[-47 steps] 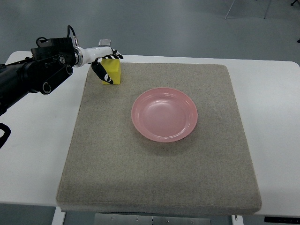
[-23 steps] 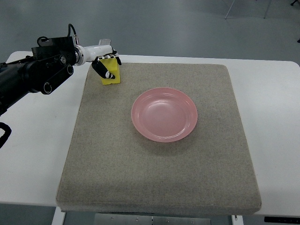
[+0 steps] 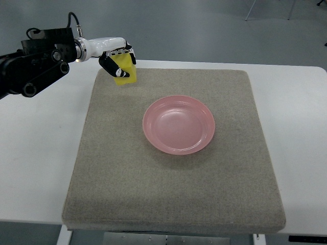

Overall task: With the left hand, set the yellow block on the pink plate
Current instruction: 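Lift the yellow cube and carry it over the pink plate, then open the left hand to release the cube onto the plate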

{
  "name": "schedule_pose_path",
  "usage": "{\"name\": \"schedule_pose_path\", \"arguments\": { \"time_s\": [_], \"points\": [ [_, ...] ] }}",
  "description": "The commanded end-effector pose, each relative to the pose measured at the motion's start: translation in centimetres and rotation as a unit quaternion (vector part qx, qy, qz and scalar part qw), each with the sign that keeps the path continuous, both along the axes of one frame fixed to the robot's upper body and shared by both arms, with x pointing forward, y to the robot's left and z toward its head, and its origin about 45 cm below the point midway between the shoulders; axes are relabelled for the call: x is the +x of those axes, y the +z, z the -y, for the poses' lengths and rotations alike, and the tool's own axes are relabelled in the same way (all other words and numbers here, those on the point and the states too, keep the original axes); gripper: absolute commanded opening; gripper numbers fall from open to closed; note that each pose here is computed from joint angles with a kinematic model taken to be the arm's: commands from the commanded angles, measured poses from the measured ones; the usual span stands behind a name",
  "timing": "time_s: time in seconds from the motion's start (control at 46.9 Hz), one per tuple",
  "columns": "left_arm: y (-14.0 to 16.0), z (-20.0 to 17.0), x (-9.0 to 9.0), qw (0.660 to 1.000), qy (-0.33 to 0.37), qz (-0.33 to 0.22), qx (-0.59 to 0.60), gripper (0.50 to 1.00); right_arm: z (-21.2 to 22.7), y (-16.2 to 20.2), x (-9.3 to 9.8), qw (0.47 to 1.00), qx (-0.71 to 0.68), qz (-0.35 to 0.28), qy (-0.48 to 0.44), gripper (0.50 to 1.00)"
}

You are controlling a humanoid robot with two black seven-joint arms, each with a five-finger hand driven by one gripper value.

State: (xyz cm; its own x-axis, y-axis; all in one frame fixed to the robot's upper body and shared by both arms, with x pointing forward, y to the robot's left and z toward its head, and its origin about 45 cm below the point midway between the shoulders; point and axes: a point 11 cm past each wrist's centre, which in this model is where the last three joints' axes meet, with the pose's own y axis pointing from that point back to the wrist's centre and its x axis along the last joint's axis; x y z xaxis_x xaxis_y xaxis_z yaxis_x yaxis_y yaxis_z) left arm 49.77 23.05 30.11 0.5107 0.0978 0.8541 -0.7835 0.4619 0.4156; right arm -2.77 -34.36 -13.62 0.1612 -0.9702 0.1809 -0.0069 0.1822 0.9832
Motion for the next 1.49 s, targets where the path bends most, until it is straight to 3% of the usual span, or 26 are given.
{"name": "schedule_pose_path", "arguments": {
  "time_s": [0.0,0.149,0.299,0.47,0.768,0.79,0.854,0.875,0.939,0.982,1.024,1.366,1.473],
  "points": [
    [0.7,1.8,-1.7,0.999,-0.045,-0.002,-0.009,0.5,0.0,0.0,0.0,1.0,0.0,0.0,0.0,0.924],
    [0.8,5.3,-4.9,0.993,-0.116,-0.01,-0.022,0.5,0.0,0.0,0.0,1.0,0.0,0.0,0.0,0.924],
    [0.6,8.2,-6.9,0.986,-0.167,-0.015,-0.023,0.5,0.0,0.0,0.0,1.0,0.0,0.0,0.0,0.924],
    [-0.6,11.5,-7.9,0.979,-0.205,-0.01,-0.007,0.5,0.0,0.0,0.0,1.0,0.001,0.0,0.0,0.924],
    [-3.2,13.4,-7.9,0.977,-0.215,-0.013,0.014,0.5,0.0,0.0,0.0,1.0,0.0,0.0,0.0,0.924],
    [-3.3,13.5,-8.0,0.976,-0.215,-0.014,0.013,0.52,0.0,0.0,0.0,1.0,0.0,0.0,0.0,0.924],
    [-3.5,13.5,-8.1,0.976,-0.215,-0.016,0.012,0.738,0.0,0.0,0.0,1.0,0.0,0.0,0.0,0.924],
    [-3.5,13.5,-8.1,0.976,-0.215,-0.017,0.012,0.782,0.0,0.0,0.0,1.0,0.0,0.0,0.0,0.924],
    [-3.7,13.4,-8.2,0.976,-0.216,-0.02,0.014,0.844,0.1,0.0,0.0,1.0,-0.001,0.0,0.0,0.924],
    [-3.7,13.4,-8.2,0.976,-0.216,-0.02,0.014,0.932,0.0,0.0,0.0,1.0,0.0,0.0,0.0,0.924],
    [-3.9,13.4,-8.3,0.976,-0.216,-0.023,0.012,0.977,0.0,0.0,0.0,1.0,0.0,0.0,0.0,0.924],
    [-3.4,12.6,-8.1,0.978,-0.203,-0.048,-0.006,0.994,0.0,0.0,0.0,1.0,0.0,0.0,0.0,0.924],
    [-1.1,10.5,-6.7,0.983,-0.158,-0.066,-0.07,0.992,0.0,0.0,0.0,1.0,0.0,0.0,0.0,0.924]
  ]
}}
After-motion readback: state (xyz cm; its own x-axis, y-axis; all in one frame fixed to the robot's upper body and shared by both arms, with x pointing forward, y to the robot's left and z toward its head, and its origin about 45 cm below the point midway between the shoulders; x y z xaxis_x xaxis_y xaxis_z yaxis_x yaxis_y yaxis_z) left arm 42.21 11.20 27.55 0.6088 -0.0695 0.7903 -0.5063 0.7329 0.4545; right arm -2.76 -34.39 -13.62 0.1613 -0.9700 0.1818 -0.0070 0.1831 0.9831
